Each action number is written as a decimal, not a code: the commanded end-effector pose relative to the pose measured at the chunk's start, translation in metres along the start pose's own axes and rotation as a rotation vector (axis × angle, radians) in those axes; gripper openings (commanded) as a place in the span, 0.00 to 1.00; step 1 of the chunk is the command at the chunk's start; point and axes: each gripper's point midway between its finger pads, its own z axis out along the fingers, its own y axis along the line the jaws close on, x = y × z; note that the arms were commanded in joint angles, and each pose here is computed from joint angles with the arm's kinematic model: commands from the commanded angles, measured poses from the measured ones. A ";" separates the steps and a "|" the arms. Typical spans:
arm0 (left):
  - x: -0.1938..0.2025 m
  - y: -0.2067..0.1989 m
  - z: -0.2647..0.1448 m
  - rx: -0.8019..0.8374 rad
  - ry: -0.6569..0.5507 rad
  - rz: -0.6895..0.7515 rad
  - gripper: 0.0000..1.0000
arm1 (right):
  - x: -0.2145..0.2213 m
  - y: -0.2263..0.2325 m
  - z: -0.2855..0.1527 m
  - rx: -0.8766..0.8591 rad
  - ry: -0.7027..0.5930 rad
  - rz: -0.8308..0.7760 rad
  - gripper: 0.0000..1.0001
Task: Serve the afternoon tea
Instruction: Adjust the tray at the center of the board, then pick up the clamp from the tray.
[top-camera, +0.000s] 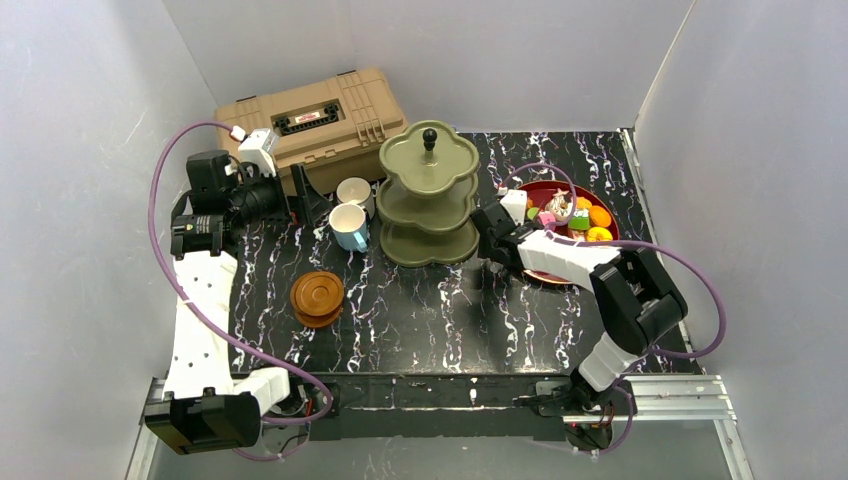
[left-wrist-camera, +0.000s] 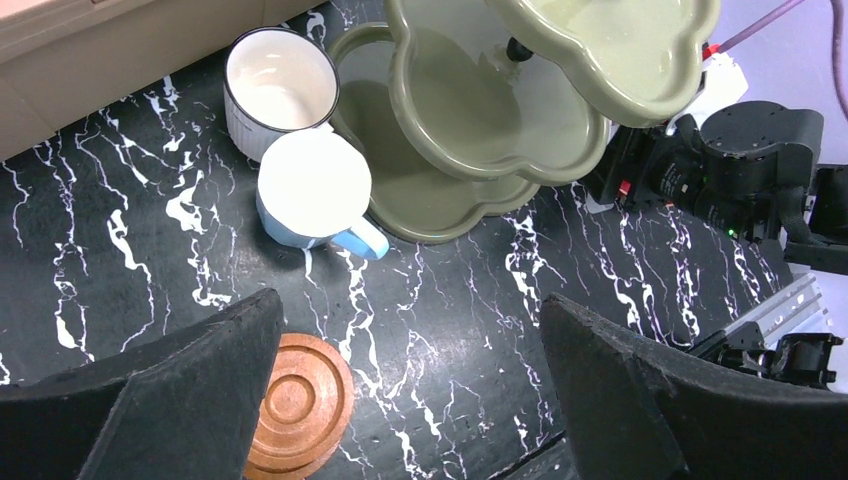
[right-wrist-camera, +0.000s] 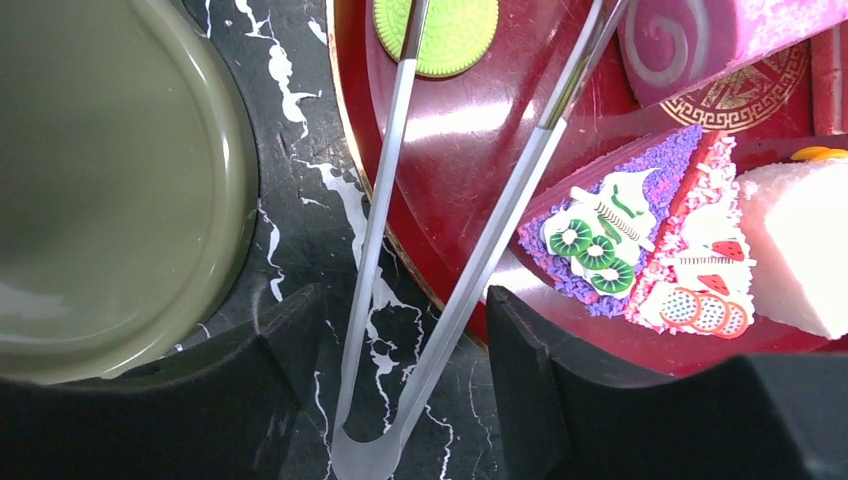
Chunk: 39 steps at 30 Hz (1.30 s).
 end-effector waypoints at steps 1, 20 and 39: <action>-0.006 -0.006 -0.014 -0.015 -0.027 0.042 0.99 | -0.015 0.006 0.001 0.006 -0.042 0.021 0.62; 0.017 -0.071 -0.011 0.240 0.044 0.375 0.99 | -0.062 -0.038 -0.084 -0.056 -0.234 0.075 0.29; 0.038 -0.149 -0.036 0.642 -0.260 1.248 0.95 | -0.073 -0.034 -0.267 -0.676 -0.260 -0.133 0.20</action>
